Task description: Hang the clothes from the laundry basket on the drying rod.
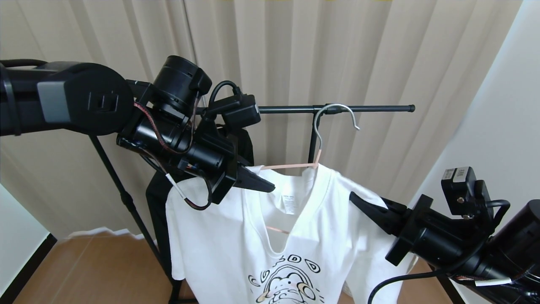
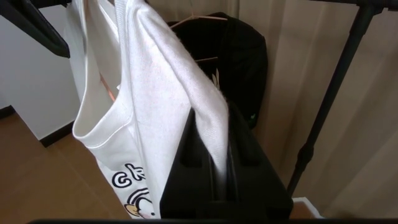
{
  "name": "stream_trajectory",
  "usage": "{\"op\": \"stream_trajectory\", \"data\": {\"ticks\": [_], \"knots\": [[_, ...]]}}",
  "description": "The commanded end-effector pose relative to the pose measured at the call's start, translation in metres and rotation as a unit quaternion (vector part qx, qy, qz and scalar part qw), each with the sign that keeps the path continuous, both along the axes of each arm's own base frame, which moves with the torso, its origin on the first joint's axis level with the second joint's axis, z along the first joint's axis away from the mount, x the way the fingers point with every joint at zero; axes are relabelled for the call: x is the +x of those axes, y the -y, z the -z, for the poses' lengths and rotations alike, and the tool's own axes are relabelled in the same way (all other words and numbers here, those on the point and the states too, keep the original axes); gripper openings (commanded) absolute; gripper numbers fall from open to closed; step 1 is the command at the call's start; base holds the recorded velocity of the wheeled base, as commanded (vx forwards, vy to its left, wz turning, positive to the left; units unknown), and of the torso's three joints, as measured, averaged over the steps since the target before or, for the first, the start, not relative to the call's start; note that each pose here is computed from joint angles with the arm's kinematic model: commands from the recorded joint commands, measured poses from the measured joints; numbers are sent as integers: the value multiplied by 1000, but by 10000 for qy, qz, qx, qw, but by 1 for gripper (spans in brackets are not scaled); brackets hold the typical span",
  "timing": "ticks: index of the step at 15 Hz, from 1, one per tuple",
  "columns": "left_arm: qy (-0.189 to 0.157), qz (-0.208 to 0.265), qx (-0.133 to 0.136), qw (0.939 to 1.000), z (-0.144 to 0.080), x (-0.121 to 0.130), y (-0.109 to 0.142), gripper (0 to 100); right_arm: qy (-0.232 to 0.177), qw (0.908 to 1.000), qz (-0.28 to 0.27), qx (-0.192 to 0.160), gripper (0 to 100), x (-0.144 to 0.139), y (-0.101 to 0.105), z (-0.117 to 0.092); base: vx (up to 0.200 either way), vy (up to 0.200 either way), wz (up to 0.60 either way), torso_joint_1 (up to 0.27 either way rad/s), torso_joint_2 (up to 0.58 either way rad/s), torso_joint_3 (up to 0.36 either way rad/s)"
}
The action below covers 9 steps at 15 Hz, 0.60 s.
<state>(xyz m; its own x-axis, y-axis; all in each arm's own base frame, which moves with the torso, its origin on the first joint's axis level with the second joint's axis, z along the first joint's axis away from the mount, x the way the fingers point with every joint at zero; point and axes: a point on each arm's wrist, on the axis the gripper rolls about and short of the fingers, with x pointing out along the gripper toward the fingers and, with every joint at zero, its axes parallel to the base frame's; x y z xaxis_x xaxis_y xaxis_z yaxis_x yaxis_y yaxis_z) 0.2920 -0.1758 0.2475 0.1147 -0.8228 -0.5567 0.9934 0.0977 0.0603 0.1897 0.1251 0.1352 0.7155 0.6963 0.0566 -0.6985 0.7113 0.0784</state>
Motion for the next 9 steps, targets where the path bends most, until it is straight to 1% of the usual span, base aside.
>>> {"op": "stream_trajectory", "data": {"ticks": [1,4,5,8,9], "knots": [[-28,2,14,10000,2,0,0,0,3,10000,-16,0,0,0,0,0,0,0,0,0,0,0],[-48,2,25,10000,3,-2,-1,0,-5,10000,-23,-14,0,-1,0,1,0,0,0,0,0,0],[-55,2,29,10000,3,-3,-1,0,54,9999,-87,-72,0,-4,-3,0,0,0,0,0,0,0],[-52,-11,25,10000,3,-4,-4,0,265,9987,-46,-425,0,-6,-2,3,0,0,0,0,0,0],[-25,-19,10,10000,1,-5,-5,0,270,9986,-7,-465,0,-6,-2,4,0,0,0,0,0,0]]}}
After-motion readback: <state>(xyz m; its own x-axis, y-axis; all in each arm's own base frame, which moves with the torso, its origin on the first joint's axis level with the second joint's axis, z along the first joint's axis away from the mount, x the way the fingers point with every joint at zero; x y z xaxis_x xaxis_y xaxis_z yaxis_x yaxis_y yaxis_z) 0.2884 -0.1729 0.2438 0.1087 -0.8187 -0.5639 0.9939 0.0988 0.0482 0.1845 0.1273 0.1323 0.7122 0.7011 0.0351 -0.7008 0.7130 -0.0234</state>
